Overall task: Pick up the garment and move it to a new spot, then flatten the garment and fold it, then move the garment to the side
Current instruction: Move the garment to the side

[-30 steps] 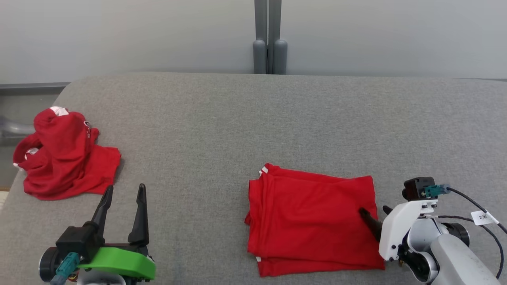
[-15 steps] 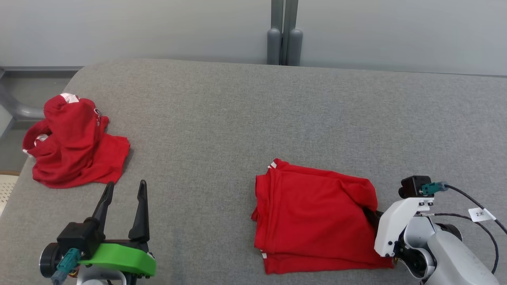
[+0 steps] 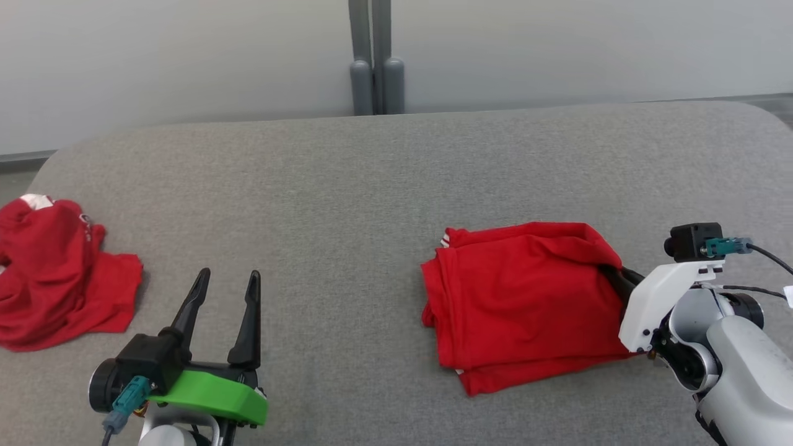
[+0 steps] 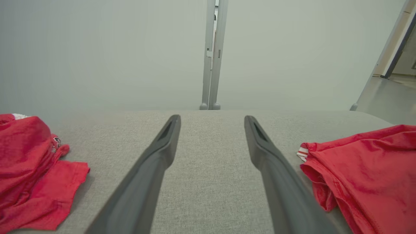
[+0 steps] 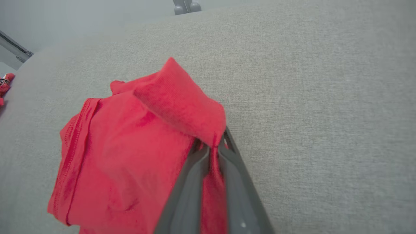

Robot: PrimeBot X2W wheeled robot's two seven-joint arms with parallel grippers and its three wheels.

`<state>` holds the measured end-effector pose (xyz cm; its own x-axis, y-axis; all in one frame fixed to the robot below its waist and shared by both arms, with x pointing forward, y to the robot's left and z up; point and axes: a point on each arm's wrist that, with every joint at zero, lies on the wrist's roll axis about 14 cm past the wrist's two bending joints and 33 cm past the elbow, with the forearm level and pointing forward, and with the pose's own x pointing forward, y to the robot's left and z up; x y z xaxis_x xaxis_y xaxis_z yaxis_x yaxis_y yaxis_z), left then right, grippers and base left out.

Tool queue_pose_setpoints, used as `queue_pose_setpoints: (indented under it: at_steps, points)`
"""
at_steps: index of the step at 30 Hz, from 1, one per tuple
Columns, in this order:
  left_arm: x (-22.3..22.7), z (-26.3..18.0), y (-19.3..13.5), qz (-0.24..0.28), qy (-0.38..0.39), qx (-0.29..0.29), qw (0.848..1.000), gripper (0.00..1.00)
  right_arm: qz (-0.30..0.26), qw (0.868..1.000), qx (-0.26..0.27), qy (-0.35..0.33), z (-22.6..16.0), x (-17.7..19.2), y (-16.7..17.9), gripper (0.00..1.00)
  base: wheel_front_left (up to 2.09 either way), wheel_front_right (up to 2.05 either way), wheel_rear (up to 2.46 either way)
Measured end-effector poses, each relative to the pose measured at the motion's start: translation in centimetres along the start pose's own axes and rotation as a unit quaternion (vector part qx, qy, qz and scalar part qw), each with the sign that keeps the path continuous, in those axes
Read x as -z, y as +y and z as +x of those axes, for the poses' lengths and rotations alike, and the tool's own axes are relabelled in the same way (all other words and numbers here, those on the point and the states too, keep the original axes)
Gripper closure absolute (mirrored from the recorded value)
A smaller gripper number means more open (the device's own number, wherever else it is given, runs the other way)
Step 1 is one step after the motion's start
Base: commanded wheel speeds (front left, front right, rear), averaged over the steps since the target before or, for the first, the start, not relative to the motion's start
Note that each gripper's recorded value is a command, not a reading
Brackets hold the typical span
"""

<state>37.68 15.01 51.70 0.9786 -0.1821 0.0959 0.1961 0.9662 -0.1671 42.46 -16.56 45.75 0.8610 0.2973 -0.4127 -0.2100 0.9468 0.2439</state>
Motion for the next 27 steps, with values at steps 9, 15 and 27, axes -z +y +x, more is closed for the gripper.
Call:
queue_pose_setpoints:
  at_steps: [9,15,27]
  points:
    - [0.4,3.5,-7.5,-0.017,0.004,0.115,0.993,0.00,0.026,0.997,0.071,-0.034,-4.5,-1.0,-5.4,1.00,0.00,0.00,0.00]
    - [0.9,5.2,-11.5,-0.020,0.010,0.175,0.984,0.00,0.052,0.992,0.105,-0.056,-7.4,-1.3,-7.9,1.00,0.00,0.00,0.00]
    - [2.9,8.1,-14.1,-0.019,0.036,0.226,0.973,0.00,0.089,0.982,0.120,-0.113,-8.1,-5.5,-10.4,1.00,0.00,0.00,0.00]
